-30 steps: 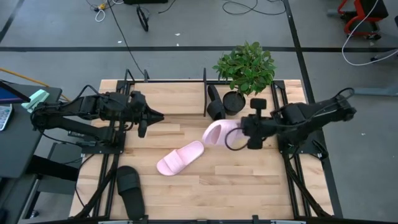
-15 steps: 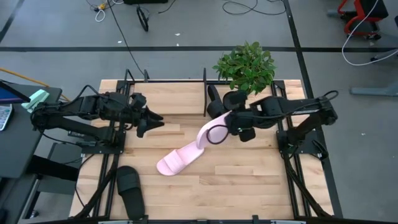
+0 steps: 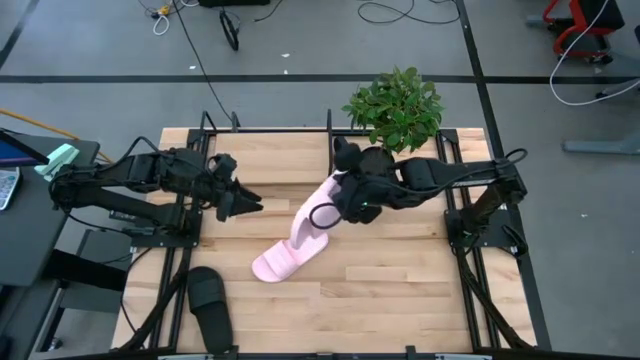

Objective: Pick and place slides into the shelf
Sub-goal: Put the right pink slide on the shelf

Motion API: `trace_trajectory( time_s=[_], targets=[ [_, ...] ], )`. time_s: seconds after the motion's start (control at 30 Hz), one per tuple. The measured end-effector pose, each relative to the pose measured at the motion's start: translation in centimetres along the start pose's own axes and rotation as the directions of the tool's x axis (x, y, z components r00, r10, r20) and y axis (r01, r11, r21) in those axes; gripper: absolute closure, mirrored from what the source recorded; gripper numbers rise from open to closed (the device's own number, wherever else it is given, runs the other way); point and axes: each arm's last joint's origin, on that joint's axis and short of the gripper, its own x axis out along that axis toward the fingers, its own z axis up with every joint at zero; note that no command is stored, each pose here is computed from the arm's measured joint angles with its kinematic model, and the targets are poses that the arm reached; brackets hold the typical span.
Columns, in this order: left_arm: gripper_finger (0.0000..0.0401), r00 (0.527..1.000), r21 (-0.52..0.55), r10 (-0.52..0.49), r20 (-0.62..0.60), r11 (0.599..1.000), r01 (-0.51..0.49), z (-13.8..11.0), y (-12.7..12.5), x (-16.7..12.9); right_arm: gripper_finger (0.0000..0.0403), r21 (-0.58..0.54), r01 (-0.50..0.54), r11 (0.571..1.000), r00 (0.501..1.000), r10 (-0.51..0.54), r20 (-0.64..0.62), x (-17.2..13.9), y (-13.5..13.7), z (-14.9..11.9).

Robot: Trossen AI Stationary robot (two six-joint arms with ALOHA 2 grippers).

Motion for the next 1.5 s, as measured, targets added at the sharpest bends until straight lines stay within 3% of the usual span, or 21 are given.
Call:
trace_trajectory(
  time_s=[0.23,0.4,0.6,0.73,0.83,1.2,1.5],
  targets=[
    [0.0144,0.991,-0.164,-0.086,-0.100,0.984,0.069,-0.3,-0.3,0.0,0.0393,-0.026,-0.006,1.000,0.999,0.005,-0.044,2.6,-0.5,-0.1],
    [0.0122,0.989,-0.191,-0.086,-0.118,0.980,0.062,-0.4,-0.2,0.0,0.0393,-0.010,-0.028,1.000,0.999,0.028,-0.044,4.6,-0.5,0.2],
    [0.0099,0.973,-0.202,0.038,-0.228,0.976,-0.085,-1.3,1.0,0.9,0.0393,-0.017,-0.080,0.997,0.997,0.079,-0.026,6.5,0.3,1.1],
    [0.0091,0.924,-0.193,0.165,-0.345,0.951,-0.242,-2.2,2.1,2.0,0.0393,-0.021,-0.104,0.994,0.994,0.104,-0.017,8.0,1.0,1.8],
    [0.0090,0.898,-0.184,0.211,-0.387,0.936,-0.299,-2.5,2.5,2.9,0.0394,-0.027,-0.131,0.991,0.991,0.131,-0.011,9.1,1.5,2.2],
    [0.0091,0.855,-0.136,0.223,-0.469,0.938,-0.320,-2.9,3.0,5.4,0.0395,-0.002,-0.179,0.984,0.982,0.178,-0.065,13.6,2.4,2.1],
    [0.0092,0.828,-0.119,0.263,-0.495,0.924,-0.364,-3.1,3.5,6.9,0.0395,0.113,-0.146,0.983,0.988,0.151,-0.037,13.9,1.2,1.5]
  ],
)
